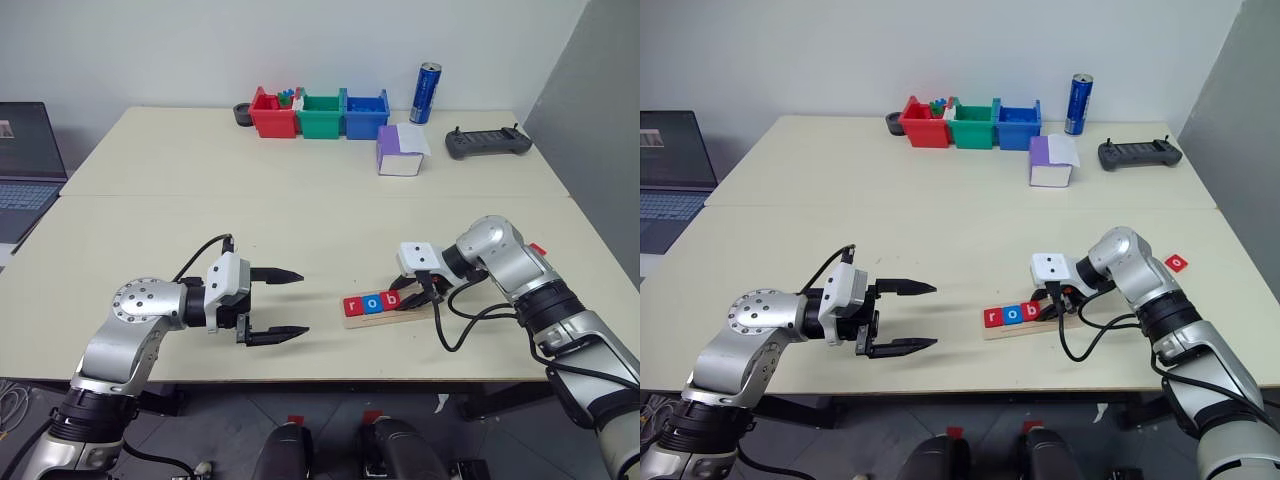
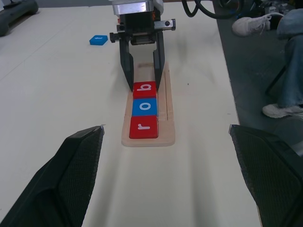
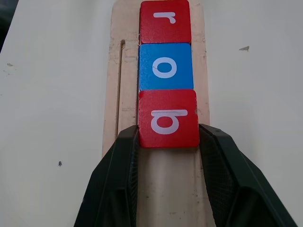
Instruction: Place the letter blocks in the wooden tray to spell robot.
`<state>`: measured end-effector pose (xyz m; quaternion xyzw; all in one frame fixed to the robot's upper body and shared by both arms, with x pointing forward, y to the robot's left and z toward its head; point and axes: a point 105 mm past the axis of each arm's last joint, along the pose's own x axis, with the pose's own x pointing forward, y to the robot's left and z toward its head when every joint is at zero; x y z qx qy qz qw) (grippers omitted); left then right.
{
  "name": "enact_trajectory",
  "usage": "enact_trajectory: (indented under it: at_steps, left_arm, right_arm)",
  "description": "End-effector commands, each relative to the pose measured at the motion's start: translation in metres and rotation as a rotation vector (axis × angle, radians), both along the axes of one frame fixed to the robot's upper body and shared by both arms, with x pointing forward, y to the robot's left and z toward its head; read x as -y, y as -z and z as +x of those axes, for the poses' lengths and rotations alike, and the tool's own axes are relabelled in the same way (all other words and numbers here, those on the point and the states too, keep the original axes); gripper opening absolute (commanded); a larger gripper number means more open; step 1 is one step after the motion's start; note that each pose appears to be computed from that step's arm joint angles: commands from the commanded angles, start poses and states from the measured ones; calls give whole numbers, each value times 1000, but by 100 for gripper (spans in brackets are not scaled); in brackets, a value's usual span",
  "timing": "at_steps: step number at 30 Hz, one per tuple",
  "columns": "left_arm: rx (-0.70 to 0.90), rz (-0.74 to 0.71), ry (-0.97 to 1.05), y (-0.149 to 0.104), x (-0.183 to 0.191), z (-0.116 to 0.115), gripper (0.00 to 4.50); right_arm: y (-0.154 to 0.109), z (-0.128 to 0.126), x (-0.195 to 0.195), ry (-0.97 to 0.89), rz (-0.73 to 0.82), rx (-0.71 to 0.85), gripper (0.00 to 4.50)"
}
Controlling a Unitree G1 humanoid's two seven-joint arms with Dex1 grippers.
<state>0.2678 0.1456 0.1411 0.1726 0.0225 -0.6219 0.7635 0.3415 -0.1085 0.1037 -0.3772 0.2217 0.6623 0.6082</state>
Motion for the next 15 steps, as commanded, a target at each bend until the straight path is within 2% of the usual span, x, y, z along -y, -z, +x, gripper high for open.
enact_trajectory:
  at_steps: [1, 5, 14, 15]
  left_arm:
    - [40, 0, 6, -7, 1, 2, 450]
    - [41, 0, 5, -7, 1, 2, 450]
    - [42, 1, 7, -8, 1, 2, 450]
    - [42, 1, 7, -8, 1, 2, 450]
  right_arm:
    - [-6, 0, -3, -18, 3, 25, 147]
    - [-7, -1, -3, -14, 6, 9, 147]
    - [-12, -2, -2, -22, 9, 19, 448]
    - [-15, -1, -2, -22, 16, 28, 448]
